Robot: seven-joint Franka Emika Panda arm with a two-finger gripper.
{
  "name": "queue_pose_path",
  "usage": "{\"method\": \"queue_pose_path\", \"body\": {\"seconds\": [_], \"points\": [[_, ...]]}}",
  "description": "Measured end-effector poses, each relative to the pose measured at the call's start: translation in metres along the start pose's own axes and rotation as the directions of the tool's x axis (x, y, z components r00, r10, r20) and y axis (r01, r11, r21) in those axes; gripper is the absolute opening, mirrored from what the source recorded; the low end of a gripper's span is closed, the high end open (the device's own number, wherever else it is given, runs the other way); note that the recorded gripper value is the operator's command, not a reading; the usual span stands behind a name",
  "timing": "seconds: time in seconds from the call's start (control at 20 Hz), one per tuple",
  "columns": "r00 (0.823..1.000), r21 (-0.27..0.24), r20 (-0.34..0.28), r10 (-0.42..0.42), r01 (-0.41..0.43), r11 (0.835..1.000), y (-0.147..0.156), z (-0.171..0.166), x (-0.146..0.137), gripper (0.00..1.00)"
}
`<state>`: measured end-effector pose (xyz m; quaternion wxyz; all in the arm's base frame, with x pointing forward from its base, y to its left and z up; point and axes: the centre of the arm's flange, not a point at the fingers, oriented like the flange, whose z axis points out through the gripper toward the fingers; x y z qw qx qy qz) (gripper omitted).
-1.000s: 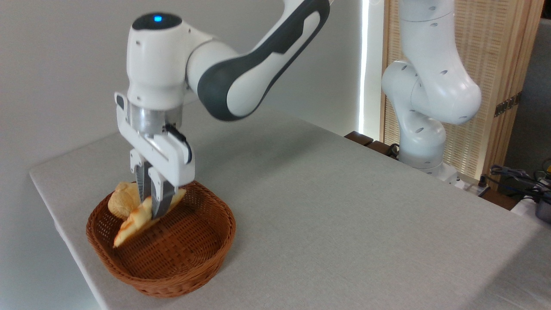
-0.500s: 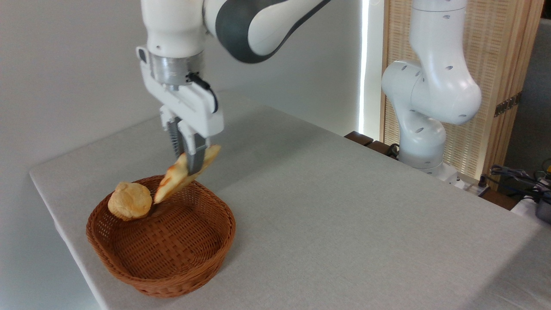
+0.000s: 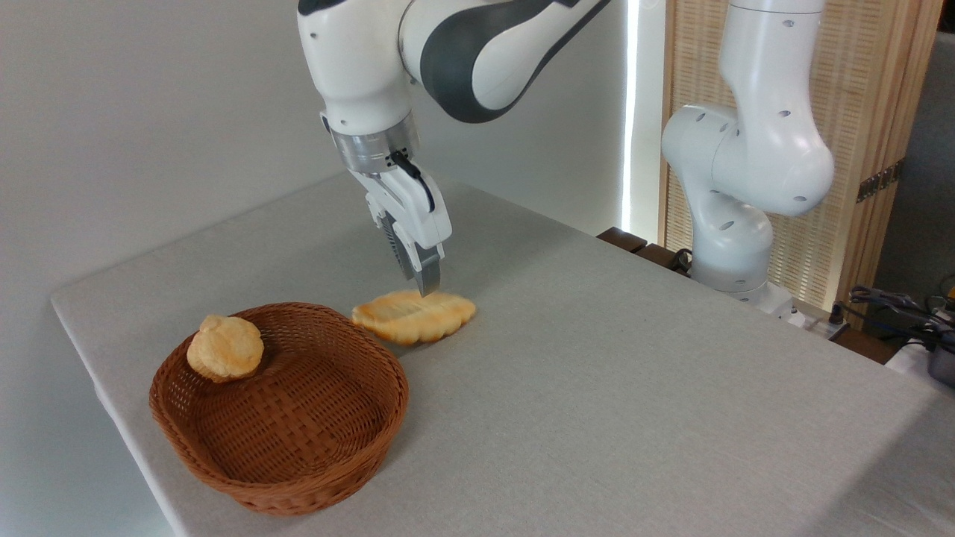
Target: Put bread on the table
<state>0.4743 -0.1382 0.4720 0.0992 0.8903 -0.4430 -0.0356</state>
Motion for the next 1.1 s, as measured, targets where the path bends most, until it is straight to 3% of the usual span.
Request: {"method": "queue_pose_path", "body": {"seconds": [0.4,0.6,0.75,0.9,1.1], "points": [[1.0,0.005,0.001,0.016,-0.016,1.0,0.005,0.002,0.007,1.0],[0.996,0.08,-0.084,0.019,-0.012,0.997,0.004,-0.052,0.013,1.0],[0.993,0.175,-0.115,-0.014,0.035,0.984,-0.009,-0.1,0.004,1.0],[0.987,0.187,-0.132,-0.089,0.113,0.976,-0.022,-0.124,-0.01,1.0],[0.975,0.176,-0.148,-0.164,0.189,0.966,-0.04,-0.129,-0.027,1.0]]}}
